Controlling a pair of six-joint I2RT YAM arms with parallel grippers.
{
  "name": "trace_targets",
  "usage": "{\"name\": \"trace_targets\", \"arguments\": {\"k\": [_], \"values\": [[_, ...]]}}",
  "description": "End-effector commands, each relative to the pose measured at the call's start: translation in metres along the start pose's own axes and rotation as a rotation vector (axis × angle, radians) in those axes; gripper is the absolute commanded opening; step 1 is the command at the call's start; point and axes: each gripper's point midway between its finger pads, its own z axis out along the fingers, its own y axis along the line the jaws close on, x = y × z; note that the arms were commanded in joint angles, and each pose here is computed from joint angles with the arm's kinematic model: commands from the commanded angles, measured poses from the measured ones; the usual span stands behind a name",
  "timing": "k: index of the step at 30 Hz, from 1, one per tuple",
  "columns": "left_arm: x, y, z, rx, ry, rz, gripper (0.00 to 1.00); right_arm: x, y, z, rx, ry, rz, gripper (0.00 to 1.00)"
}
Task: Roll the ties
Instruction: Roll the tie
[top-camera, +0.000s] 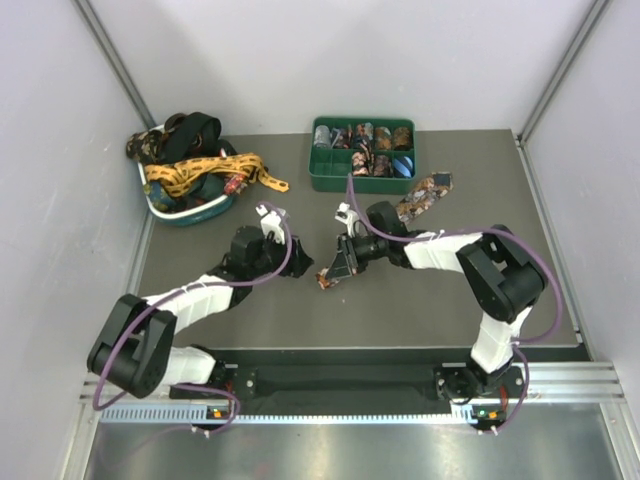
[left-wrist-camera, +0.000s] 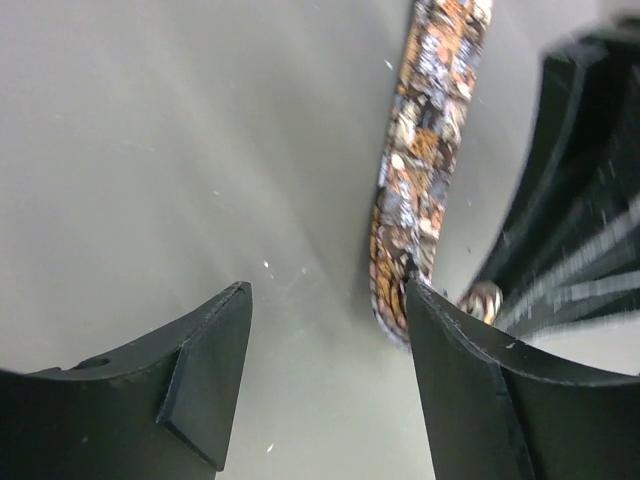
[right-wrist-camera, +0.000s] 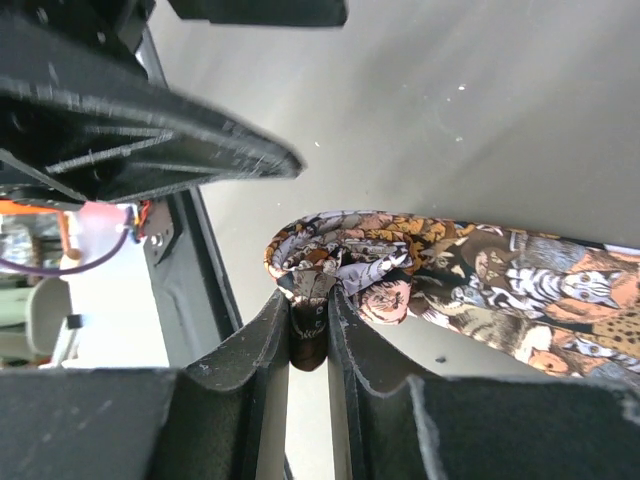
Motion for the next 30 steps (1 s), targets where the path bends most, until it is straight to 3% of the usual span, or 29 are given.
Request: {"name": "trace_targets", "arguments": {"k": [1, 9, 15, 22, 30], "values": [[-0.024, -0.018, -0.006, 0.108, -0.121, 0.111, 0.68, -0.013, 0.007, -0.005, -0.088, -0.028, -0.021, 0.17], [-0.009, -0.054, -0.027, 0.312, -0.244, 0.41, 0.67, -0.014, -0.005, -0.006, -0.069, -0.023, 0.009, 0.16], [0.004, -0.078, -0.015, 0.42, -0.189, 0.496, 0.67, -0.015, -0.008, -0.006, -0.068, -0.023, 0.016, 0.15], [0.022, -0.086, 0.012, 0.396, -0.071, 0.604, 0.67, -0.016, -0.007, -0.005, -0.071, -0.025, 0.016, 0.15], [0.025, -0.079, 0.026, 0.316, -0.023, 0.659, 0.65, -0.023, -0.001, -0.007, -0.08, -0.044, 0.027, 0.15]]}}
